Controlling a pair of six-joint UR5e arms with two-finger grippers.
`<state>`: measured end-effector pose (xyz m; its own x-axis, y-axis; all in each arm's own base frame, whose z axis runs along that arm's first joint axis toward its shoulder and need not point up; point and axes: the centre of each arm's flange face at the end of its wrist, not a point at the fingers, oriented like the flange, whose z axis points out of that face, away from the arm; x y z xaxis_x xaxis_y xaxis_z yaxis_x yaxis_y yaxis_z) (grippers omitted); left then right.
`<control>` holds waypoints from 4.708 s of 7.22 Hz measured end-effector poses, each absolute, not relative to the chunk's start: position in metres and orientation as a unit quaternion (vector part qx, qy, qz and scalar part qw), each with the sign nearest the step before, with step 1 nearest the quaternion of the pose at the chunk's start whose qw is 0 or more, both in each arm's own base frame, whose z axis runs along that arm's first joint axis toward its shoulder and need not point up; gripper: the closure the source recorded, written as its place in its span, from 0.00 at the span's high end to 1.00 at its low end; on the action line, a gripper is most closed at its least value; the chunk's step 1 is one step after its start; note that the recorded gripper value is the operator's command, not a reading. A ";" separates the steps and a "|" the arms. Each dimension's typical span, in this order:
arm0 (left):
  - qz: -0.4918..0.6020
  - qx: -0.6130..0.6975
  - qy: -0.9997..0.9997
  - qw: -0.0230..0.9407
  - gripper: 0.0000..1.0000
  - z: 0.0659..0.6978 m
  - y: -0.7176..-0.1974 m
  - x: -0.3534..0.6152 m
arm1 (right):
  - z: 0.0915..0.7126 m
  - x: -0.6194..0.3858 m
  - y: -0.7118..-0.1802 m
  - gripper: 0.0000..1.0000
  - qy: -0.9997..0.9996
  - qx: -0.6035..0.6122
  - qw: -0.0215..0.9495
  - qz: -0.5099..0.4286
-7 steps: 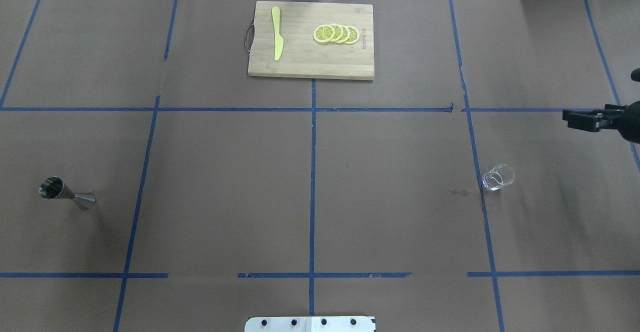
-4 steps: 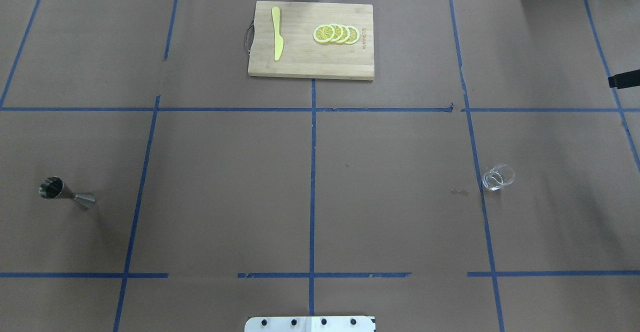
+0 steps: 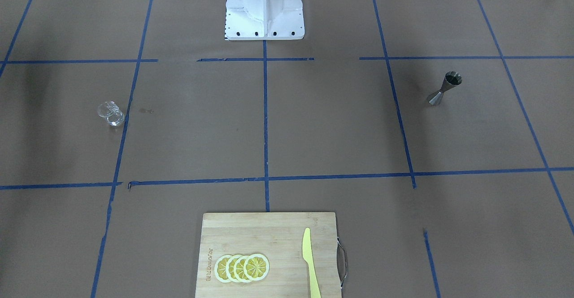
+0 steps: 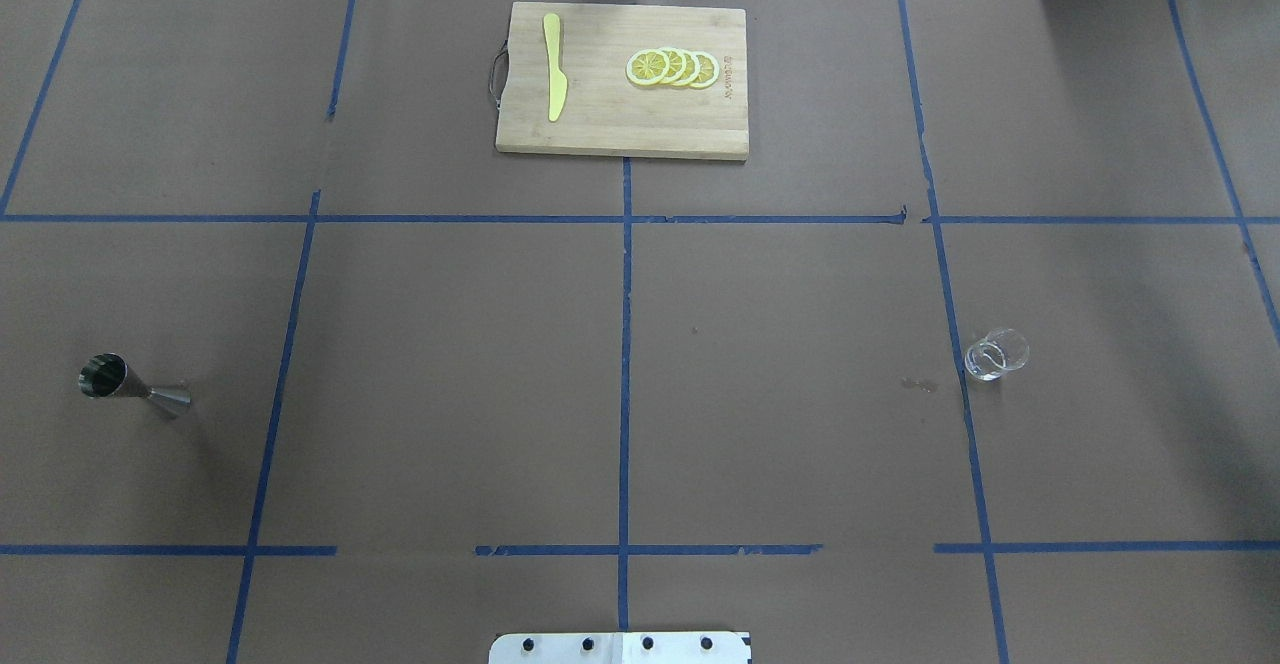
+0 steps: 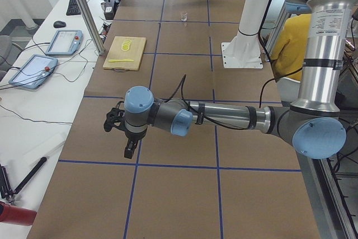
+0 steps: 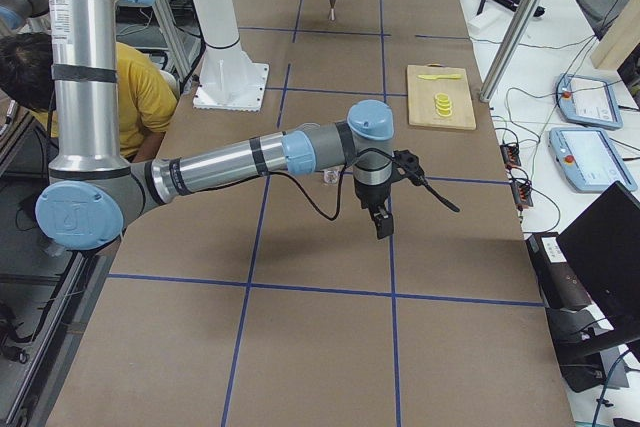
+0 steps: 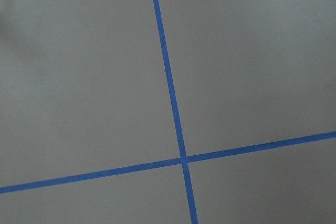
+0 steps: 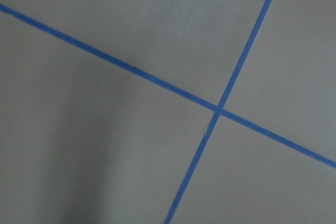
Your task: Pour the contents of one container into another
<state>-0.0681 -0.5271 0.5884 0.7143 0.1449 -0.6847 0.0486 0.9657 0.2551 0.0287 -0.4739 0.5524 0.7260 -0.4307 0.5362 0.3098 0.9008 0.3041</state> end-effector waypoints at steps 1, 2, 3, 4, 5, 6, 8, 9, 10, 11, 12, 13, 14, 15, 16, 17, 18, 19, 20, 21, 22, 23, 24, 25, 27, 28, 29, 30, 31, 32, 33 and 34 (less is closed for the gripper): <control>0.024 0.118 0.389 0.913 1.00 0.586 -0.519 -0.067 | 0.571 0.037 -0.459 1.00 -0.336 0.081 0.916 -0.205; 0.021 0.113 0.396 0.911 1.00 0.588 -0.505 -0.068 | 0.590 0.046 -0.448 1.00 -0.368 0.067 0.907 -0.190; 0.019 0.109 0.399 0.910 1.00 0.593 -0.490 -0.068 | 0.609 0.054 -0.438 1.00 -0.395 0.054 0.901 -0.170; 0.019 0.104 0.400 0.911 1.00 0.602 -0.483 -0.067 | 0.624 0.057 -0.429 1.00 -0.408 0.042 0.899 -0.154; 0.021 0.105 0.399 0.911 1.00 0.608 -0.481 -0.066 | 0.631 0.059 -0.425 1.00 -0.412 0.034 0.899 -0.144; 0.022 0.108 0.397 0.911 1.00 0.609 -0.483 -0.066 | 0.635 0.059 -0.426 1.00 -0.414 0.031 0.899 -0.140; 0.023 0.104 0.389 0.915 1.00 0.606 -0.485 -0.064 | 0.641 0.059 -0.434 1.00 -0.414 0.035 0.899 -0.140; 0.017 0.090 0.385 0.918 1.00 0.602 -0.483 -0.065 | 0.642 0.059 -0.437 1.00 -0.413 0.038 0.899 -0.139; 0.010 0.071 0.383 0.921 1.00 0.598 -0.478 -0.065 | 0.642 0.060 -0.439 1.00 -0.412 0.037 0.901 -0.134; 0.003 0.049 0.384 0.922 1.00 0.606 -0.472 -0.065 | 0.640 0.060 -0.440 1.00 -0.411 0.035 0.902 -0.125; -0.004 0.030 0.385 0.922 1.00 0.619 -0.467 -0.063 | 0.638 0.060 -0.442 1.00 -0.410 0.033 0.904 -0.117; -0.007 0.015 0.384 0.923 1.00 0.633 -0.463 -0.061 | 0.637 0.060 -0.443 1.00 -0.409 0.032 0.905 -0.113; -0.009 0.008 0.385 0.923 1.00 0.641 -0.459 -0.060 | 0.636 0.060 -0.443 1.00 -0.409 0.033 0.905 -0.112; -0.008 0.009 0.385 0.923 1.00 0.642 -0.461 -0.059 | 0.635 0.060 -0.444 1.00 -0.410 0.033 0.905 -0.111; -0.004 0.014 0.384 0.923 1.00 0.638 -0.466 -0.057 | 0.634 0.060 -0.445 1.00 -0.411 0.034 0.904 -0.111; 0.001 0.021 0.385 0.923 1.00 0.632 -0.473 -0.056 | 0.633 0.060 -0.449 1.00 -0.412 0.034 0.904 -0.111; 0.002 0.023 0.386 0.922 1.00 0.630 -0.476 -0.056 | 0.635 0.059 -0.455 1.00 -0.413 0.032 0.903 -0.110; 0.001 0.019 0.387 0.922 1.00 0.634 -0.476 -0.056 | 0.639 0.060 -0.454 1.00 -0.413 0.029 0.904 -0.109; -0.002 0.011 0.387 0.922 1.00 0.642 -0.473 -0.056 | 0.644 0.060 -0.452 1.00 -0.412 0.025 0.904 -0.108; -0.004 0.007 0.386 0.922 1.00 0.646 -0.471 -0.057 | 0.648 0.060 -0.450 1.00 -0.411 0.021 0.905 -0.107; -0.004 0.009 0.385 0.923 1.00 0.645 -0.469 -0.058 | 0.651 0.060 -0.450 1.00 -0.411 0.019 0.906 -0.106; -0.003 0.012 0.385 0.923 1.00 0.642 -0.469 -0.058 | 0.648 0.061 -0.453 1.00 -0.407 0.021 0.907 -0.106; -0.002 0.015 0.385 0.923 1.00 0.640 -0.470 -0.058 | 0.641 0.063 -0.458 1.00 -0.390 0.026 0.914 -0.108; -0.001 0.017 0.385 0.923 1.00 0.638 -0.470 -0.058 | 0.632 0.067 -0.461 1.00 -0.362 0.033 0.925 -0.110; 0.000 0.021 0.386 0.922 1.00 0.634 -0.470 -0.058 | 0.626 0.071 -0.460 1.00 -0.336 0.036 0.935 -0.110; 0.001 0.022 0.386 0.922 1.00 0.633 -0.471 -0.058 | 0.627 0.071 -0.459 1.00 -0.338 0.035 0.934 -0.109; 0.001 0.023 0.387 0.922 1.00 0.631 -0.471 -0.058 | 0.629 0.070 -0.458 1.00 -0.347 0.033 0.931 -0.107; 0.001 0.025 0.388 0.921 1.00 0.630 -0.471 -0.058 | 0.631 0.068 -0.456 1.00 -0.355 0.031 0.928 -0.106; 0.002 0.026 0.388 0.921 1.00 0.629 -0.472 -0.058 | 0.631 0.068 -0.456 1.00 -0.359 0.031 0.927 -0.105; 0.002 0.026 0.388 0.921 1.00 0.629 -0.472 -0.058 | 0.631 0.067 -0.455 1.00 -0.360 0.031 0.926 -0.105; 0.002 0.026 0.389 0.921 1.00 0.628 -0.472 -0.058 | 0.631 0.067 -0.455 1.00 -0.364 0.031 0.925 -0.105; 0.002 0.027 0.389 0.921 1.00 0.628 -0.472 -0.058 | 0.630 0.066 -0.455 1.00 -0.370 0.031 0.923 -0.104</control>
<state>-0.0580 -0.4718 0.6282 0.6980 0.0240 -0.7157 0.0175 0.9986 0.0505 0.0659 -0.4553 0.6302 0.7049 -0.2156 0.6757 0.1691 0.9763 0.1351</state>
